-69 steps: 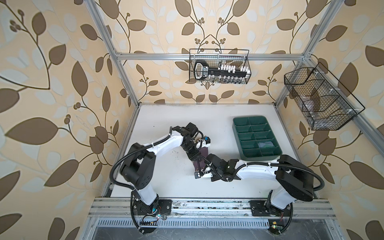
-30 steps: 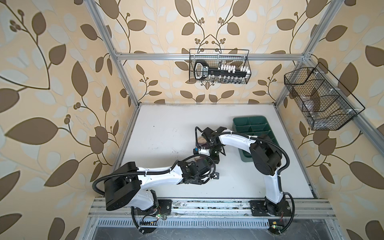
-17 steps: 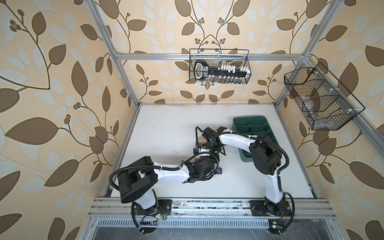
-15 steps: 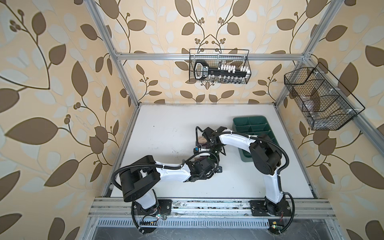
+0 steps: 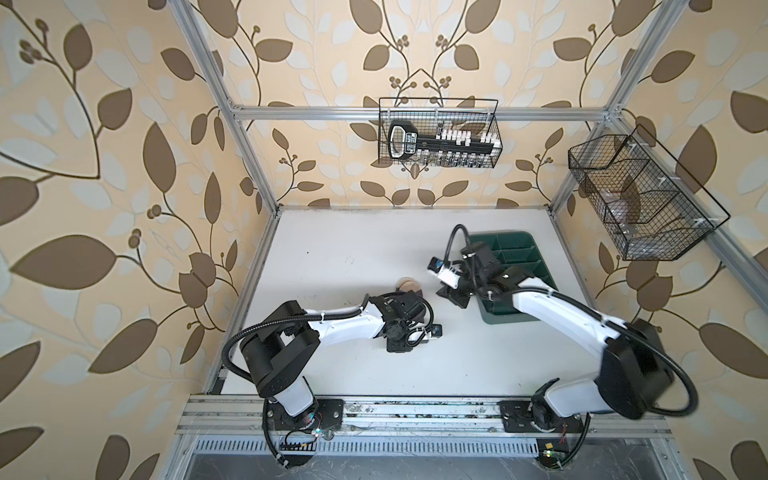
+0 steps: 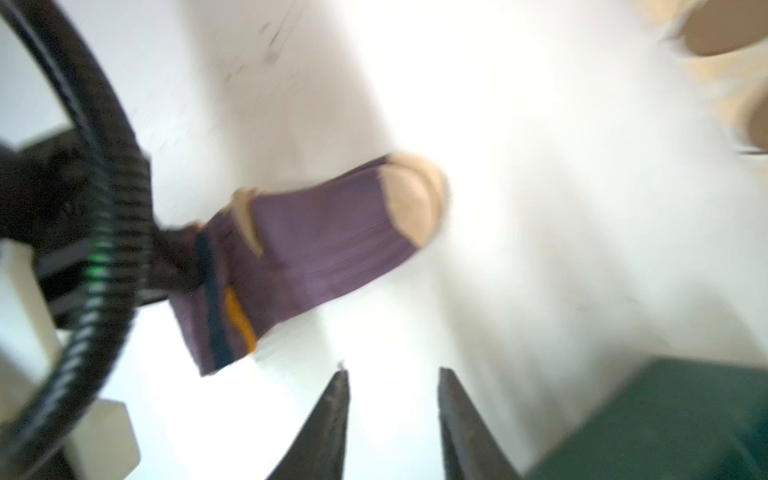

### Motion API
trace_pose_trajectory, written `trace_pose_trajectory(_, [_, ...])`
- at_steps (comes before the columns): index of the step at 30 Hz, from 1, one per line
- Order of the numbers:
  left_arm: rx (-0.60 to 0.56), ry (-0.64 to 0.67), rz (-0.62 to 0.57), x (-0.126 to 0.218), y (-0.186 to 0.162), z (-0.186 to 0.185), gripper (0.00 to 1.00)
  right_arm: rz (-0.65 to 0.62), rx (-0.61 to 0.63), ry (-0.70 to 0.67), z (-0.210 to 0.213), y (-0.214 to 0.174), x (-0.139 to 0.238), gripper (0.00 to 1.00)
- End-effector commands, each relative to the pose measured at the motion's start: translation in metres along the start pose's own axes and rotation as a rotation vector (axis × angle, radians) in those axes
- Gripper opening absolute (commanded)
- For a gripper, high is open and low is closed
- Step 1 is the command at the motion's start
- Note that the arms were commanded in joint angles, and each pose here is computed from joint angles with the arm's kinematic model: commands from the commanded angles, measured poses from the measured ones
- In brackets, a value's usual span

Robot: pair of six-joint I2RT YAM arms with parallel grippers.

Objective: Roll the socks

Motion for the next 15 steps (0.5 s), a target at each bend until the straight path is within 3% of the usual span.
trace_pose_trajectory(1, [0.064, -0.282, -0.018, 0.0, -0.005, -0.029, 0.01, -0.43, -0.174, -0.109, -0.02, 0.055, 0.069, 0.98])
trace_pose_trajectory(5, [0.162, -0.365, -0.087, 0.008, 0.0, -0.012, 0.0, -0.732, -0.239, 0.051, 0.001, 0.059, 0.124, 1.0])
trace_pose_trajectory(8, [0.199, -0.388, -0.108, 0.01, -0.001, -0.005, 0.0, -0.829, -0.313, 0.13, 0.014, 0.047, 0.137, 1.0])
trace_pose_trajectory(11, [0.231, -0.404, -0.11, 0.009, -0.002, 0.002, 0.02, -0.703, -0.217, 0.227, 0.043, 0.027, 0.124, 1.0])
trace_pose_trajectory(15, [0.294, -0.435, -0.114, 0.007, -0.005, 0.014, 0.03, -0.381, 0.136, 0.071, 0.085, -0.02, 0.082, 0.99])
Point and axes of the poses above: each gripper's point midway between its finger pads, its own x axis back along the fingers, its own z axis along the line the jaws close on, y = z × x, the point moved 3 cm from there along x, back along the fingers, and after that the axes turned 13 degrees about -x, right-handed, at the moved point
